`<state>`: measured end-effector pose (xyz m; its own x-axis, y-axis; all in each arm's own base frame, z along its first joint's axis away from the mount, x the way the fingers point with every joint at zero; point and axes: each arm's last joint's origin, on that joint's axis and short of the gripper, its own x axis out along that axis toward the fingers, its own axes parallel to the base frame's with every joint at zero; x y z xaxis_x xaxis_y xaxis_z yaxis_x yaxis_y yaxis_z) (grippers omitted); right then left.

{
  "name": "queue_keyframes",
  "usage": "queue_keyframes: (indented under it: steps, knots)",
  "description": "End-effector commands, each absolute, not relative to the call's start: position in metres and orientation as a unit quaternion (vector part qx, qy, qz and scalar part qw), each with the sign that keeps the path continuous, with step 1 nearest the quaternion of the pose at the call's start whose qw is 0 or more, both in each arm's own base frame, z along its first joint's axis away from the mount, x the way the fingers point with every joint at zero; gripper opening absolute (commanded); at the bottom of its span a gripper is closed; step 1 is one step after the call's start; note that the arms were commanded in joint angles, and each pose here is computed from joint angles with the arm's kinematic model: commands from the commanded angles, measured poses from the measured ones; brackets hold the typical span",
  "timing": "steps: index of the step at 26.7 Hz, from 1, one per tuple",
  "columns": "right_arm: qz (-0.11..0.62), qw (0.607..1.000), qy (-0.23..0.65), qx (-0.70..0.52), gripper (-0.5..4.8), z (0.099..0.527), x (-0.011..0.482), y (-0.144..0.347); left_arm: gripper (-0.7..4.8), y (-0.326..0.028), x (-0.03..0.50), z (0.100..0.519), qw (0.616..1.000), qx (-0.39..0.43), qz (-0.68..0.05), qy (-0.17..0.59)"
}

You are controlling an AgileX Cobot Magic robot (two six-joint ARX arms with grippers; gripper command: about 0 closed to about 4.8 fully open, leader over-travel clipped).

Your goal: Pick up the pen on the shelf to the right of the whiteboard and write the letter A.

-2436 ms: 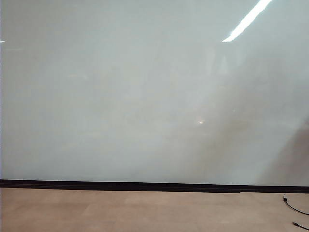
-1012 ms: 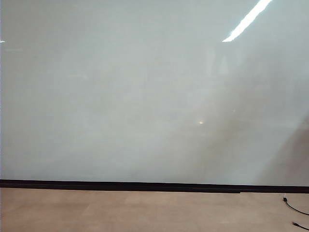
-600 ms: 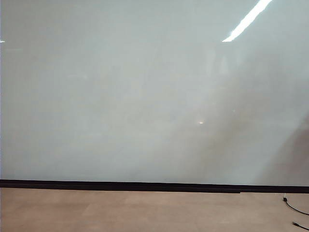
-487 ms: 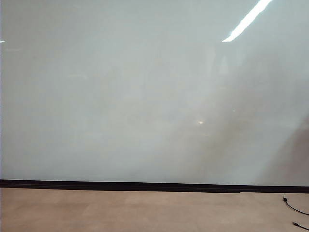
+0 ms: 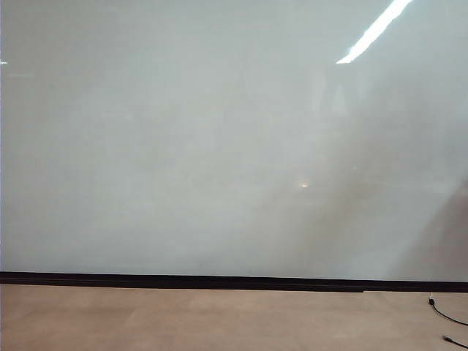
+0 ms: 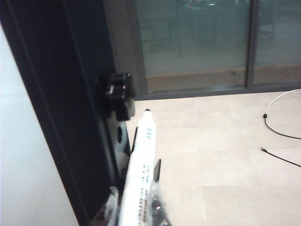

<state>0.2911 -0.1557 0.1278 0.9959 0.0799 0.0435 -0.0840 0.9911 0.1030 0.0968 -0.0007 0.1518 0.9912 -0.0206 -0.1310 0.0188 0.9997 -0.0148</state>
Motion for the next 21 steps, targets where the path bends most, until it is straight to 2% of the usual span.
queue_keyframes:
  steps: [1, 21]
  knots:
    - [0.041, 0.998, -0.024, 0.050, -0.09, 0.1300, 0.2899, -0.1579, -0.04, -0.0008, 0.0968, 0.1534, 0.998, -0.005, -0.012, 0.061]
    - [0.033, 0.998, -0.039, 0.028, -0.09, 0.1351, 0.2877, -0.1610, -0.04, -0.0008, 0.0968, 0.1534, 0.998, -0.005, -0.012, 0.061]
